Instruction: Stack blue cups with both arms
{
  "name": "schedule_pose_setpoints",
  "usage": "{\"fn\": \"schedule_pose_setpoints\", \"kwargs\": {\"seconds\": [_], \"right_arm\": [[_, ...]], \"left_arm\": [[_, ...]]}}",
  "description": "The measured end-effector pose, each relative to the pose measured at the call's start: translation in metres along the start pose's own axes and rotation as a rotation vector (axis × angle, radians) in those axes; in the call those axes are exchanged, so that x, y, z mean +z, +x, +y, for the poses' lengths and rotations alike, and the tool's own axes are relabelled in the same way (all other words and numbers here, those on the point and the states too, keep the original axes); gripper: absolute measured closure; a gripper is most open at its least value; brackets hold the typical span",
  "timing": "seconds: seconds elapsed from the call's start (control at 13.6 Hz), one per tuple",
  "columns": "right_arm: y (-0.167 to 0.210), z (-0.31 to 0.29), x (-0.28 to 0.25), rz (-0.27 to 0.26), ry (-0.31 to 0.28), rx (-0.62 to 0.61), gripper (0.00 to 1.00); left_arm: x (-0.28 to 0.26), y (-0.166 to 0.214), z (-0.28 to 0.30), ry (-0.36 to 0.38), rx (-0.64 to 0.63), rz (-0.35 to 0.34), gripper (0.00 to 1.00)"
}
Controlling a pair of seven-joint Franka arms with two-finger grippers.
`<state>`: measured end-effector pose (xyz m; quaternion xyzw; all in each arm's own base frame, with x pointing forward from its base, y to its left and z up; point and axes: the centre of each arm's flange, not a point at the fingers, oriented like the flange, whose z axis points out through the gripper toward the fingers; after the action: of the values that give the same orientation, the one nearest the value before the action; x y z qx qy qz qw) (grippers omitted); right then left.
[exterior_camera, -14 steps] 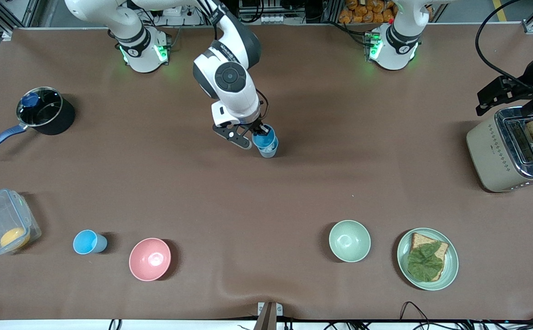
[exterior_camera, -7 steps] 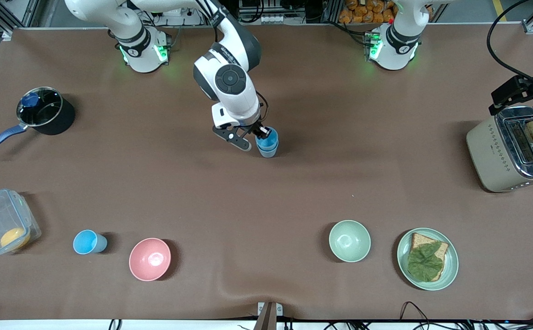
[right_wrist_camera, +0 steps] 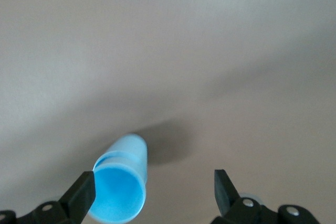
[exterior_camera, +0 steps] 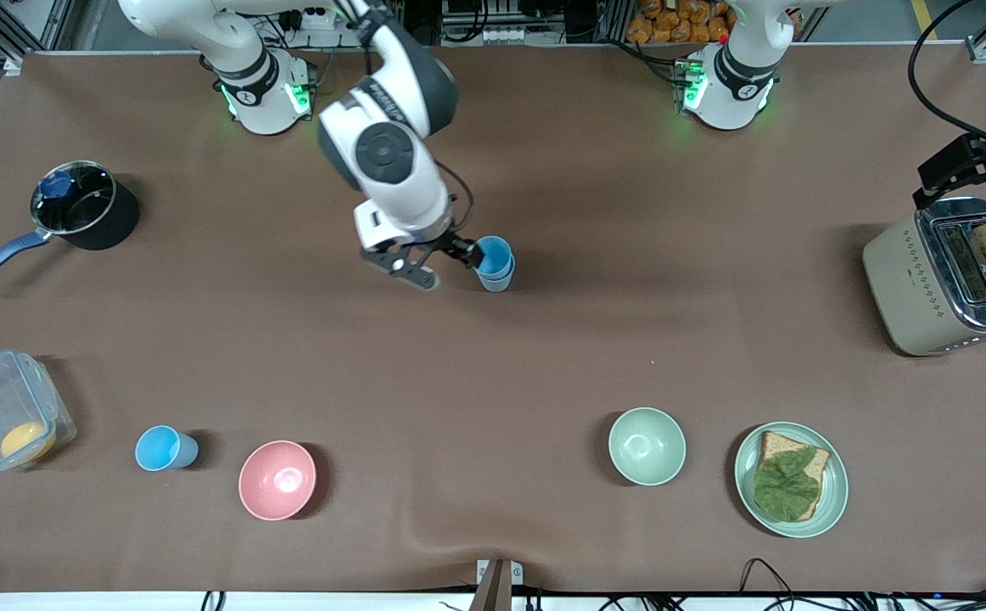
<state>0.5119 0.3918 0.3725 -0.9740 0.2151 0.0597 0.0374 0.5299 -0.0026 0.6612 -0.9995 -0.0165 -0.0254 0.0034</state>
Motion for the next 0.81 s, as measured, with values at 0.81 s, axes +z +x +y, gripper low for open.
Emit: {"fn": "schedule_pose_setpoints", "kwargs": {"seconds": [0.81], "right_arm": [[0.151, 0.220, -0.162, -0.032, -0.056, -0.340, 0.00]], "left_arm": [[-0.001, -0.005, -0.015, -0.003, -0.023, -0.021, 0.00]]}}
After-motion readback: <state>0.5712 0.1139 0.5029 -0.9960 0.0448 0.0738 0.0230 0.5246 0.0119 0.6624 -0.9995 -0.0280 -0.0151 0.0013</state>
